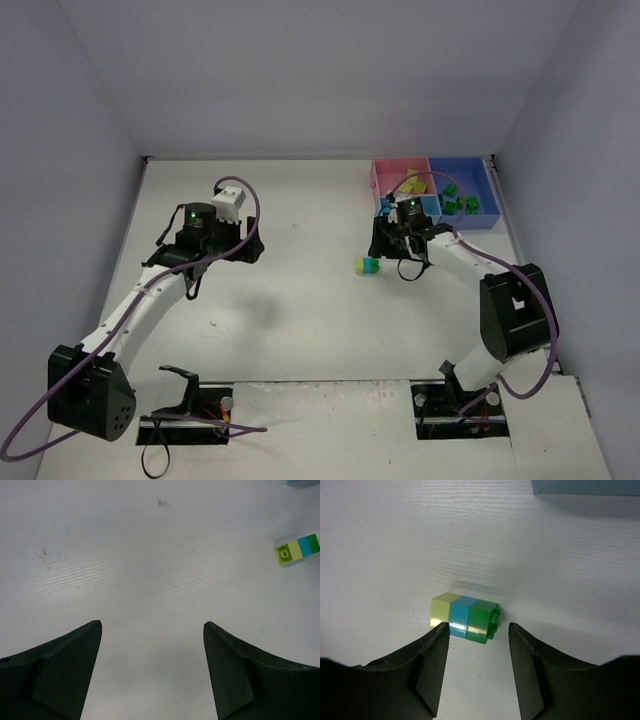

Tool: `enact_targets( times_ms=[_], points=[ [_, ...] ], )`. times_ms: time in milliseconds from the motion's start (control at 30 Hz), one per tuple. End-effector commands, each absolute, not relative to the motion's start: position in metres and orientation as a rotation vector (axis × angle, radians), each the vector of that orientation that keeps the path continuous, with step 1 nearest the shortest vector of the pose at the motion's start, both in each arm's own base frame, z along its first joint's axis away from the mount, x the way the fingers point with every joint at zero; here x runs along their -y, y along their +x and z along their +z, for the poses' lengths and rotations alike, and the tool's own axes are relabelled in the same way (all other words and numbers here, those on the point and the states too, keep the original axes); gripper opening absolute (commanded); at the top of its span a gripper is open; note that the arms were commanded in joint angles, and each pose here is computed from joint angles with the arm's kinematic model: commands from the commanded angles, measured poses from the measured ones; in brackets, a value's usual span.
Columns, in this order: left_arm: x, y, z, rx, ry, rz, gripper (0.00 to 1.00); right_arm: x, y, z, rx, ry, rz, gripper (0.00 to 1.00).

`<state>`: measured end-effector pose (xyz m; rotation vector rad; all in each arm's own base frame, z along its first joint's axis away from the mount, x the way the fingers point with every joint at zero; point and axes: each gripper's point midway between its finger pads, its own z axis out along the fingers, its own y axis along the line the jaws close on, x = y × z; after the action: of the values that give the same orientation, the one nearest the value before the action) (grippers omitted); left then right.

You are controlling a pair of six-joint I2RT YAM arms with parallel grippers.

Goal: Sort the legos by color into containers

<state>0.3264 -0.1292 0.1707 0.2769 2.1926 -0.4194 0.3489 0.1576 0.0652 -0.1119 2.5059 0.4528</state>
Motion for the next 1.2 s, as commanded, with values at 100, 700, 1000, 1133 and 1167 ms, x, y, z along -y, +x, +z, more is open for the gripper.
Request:
enact_targets(
  times_ms=[100,700,1000,1133,1167],
  points=[
    [0.141,0.337,0.199,-2.083,0.33,-0.442,0.76,-0.153,0.377,0.086,-2.374,0.125,0.418,0.47],
    [0.162,0.327,0.199,-2.059,0.427,-0.491,0.76,-0.193,0.341,0.046,-2.453,0.151,0.6,0.34],
    [0.184,0.318,0.196,-2.044,0.481,-0.553,0.76,-0.235,0.305,0.053,-2.454,0.221,0.697,0.21],
    [0.203,0.311,0.192,-2.049,0.522,-0.575,0.76,-0.254,0.298,0.076,-2.416,0.198,0.754,0.21],
    [0.209,0.31,0.192,-2.044,0.534,-0.58,0.76,-0.257,0.299,0.083,-2.404,0.192,0.763,0.21]
  ],
)
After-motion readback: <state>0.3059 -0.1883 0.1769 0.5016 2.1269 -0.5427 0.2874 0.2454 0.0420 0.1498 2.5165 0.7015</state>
